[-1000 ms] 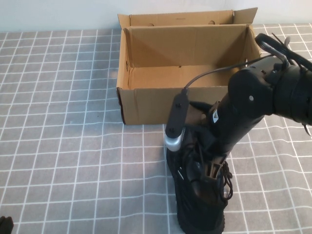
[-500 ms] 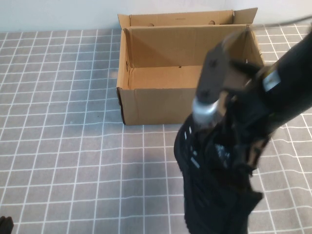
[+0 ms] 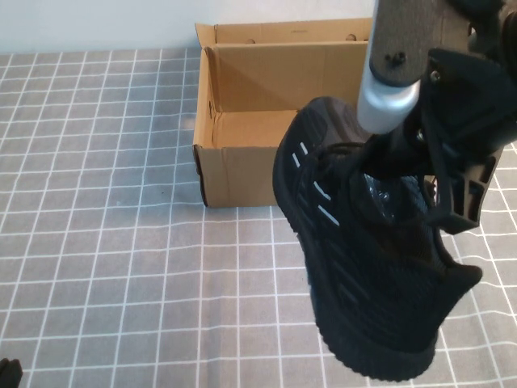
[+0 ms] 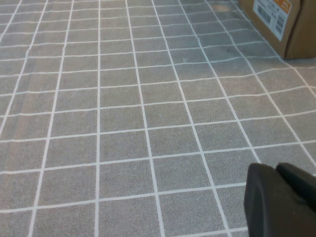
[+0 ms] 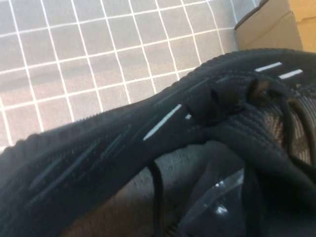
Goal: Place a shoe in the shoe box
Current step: Pick up the shoe from the table, then hand over the shoe
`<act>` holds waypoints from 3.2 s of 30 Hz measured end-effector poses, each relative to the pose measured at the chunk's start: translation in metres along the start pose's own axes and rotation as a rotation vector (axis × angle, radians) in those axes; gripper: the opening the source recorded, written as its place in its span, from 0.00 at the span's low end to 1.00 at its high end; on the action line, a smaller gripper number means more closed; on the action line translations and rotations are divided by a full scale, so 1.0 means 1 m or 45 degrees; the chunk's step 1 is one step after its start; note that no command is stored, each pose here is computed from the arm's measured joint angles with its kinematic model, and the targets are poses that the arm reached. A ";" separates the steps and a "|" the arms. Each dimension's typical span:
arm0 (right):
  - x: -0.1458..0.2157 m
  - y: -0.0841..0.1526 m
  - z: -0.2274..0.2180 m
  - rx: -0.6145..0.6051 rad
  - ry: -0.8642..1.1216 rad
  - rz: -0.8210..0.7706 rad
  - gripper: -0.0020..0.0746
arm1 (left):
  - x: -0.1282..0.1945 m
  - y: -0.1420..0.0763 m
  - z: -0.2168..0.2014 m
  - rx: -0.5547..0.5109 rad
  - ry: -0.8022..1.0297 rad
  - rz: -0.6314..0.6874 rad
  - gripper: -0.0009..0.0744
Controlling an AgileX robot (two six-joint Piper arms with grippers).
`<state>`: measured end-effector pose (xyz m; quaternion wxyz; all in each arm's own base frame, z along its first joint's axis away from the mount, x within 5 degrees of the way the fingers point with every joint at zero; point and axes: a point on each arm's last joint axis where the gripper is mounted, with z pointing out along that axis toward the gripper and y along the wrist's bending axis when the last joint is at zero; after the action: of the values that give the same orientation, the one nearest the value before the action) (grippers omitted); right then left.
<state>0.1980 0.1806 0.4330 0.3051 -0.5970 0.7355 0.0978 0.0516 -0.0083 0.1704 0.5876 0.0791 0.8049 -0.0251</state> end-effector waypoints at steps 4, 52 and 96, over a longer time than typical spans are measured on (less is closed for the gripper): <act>0.000 0.000 0.000 0.000 0.000 -0.027 0.02 | 0.000 0.000 0.000 0.000 0.000 0.000 0.01; -0.075 -0.094 0.101 0.167 -0.001 0.486 0.02 | -0.191 -0.018 0.089 0.456 0.135 -0.067 0.01; -0.034 -0.158 0.106 0.163 -0.052 0.788 0.02 | -0.208 -0.165 0.171 0.699 -0.015 0.408 0.90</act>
<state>0.3845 0.2197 0.4026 0.3125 -0.3222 0.8807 0.1513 0.2482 -0.2139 0.3062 0.5453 0.3603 0.7420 -0.1489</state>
